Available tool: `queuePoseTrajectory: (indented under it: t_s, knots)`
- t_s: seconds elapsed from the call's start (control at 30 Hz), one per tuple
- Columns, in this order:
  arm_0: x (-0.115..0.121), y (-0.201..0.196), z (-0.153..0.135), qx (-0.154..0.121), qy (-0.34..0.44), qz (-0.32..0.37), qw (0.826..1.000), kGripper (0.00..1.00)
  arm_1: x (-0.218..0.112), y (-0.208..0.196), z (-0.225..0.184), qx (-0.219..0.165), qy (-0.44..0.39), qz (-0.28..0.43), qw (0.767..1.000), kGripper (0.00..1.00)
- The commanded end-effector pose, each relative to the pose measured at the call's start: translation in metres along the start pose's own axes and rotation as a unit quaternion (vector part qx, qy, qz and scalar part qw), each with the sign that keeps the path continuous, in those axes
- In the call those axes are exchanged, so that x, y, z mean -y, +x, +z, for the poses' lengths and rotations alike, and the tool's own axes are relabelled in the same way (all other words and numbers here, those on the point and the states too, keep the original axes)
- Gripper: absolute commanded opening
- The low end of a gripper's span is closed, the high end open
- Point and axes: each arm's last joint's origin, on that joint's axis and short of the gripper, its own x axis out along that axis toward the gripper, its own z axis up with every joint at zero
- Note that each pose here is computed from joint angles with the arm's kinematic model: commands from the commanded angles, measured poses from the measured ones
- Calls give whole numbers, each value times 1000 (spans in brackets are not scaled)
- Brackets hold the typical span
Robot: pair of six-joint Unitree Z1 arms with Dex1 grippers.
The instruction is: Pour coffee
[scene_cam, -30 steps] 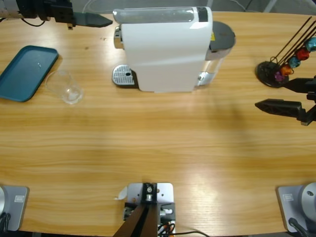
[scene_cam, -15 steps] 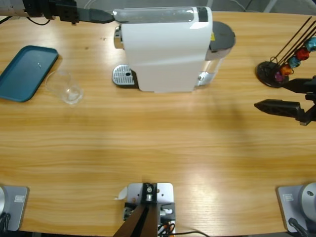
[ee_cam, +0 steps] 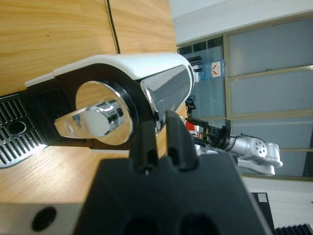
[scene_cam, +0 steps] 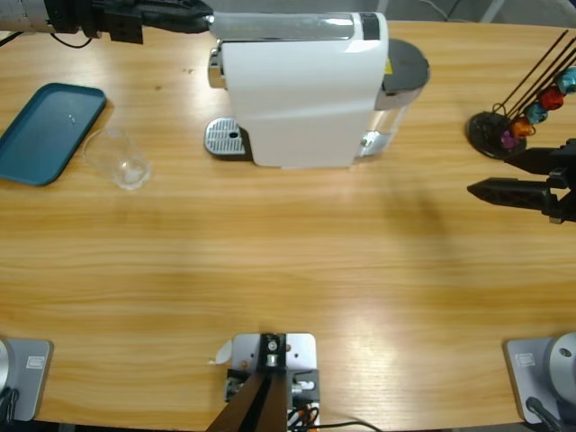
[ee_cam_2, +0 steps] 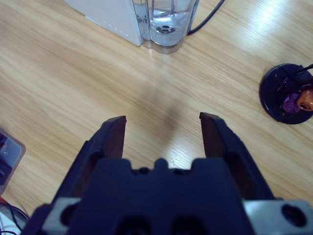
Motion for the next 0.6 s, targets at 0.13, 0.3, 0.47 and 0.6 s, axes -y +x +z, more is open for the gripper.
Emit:
queuePoseTrajectory:
  t_s: [0.13,0.3,0.47,0.6]
  knots:
    - [39,-3,-2,9,39,-21,999,0,3,6,-4,-16,6,-12,1000,637]
    - [68,-11,2,15,54,-29,998,0,3,6,-4,-14,6,-12,1000,637]
    - [80,-21,-1,19,59,-24,998,0,3,5,-4,-13,6,-12,1000,637]
    - [100,-45,-20,58,107,42,992,601,3,4,-5,-10,6,-12,1000,638]
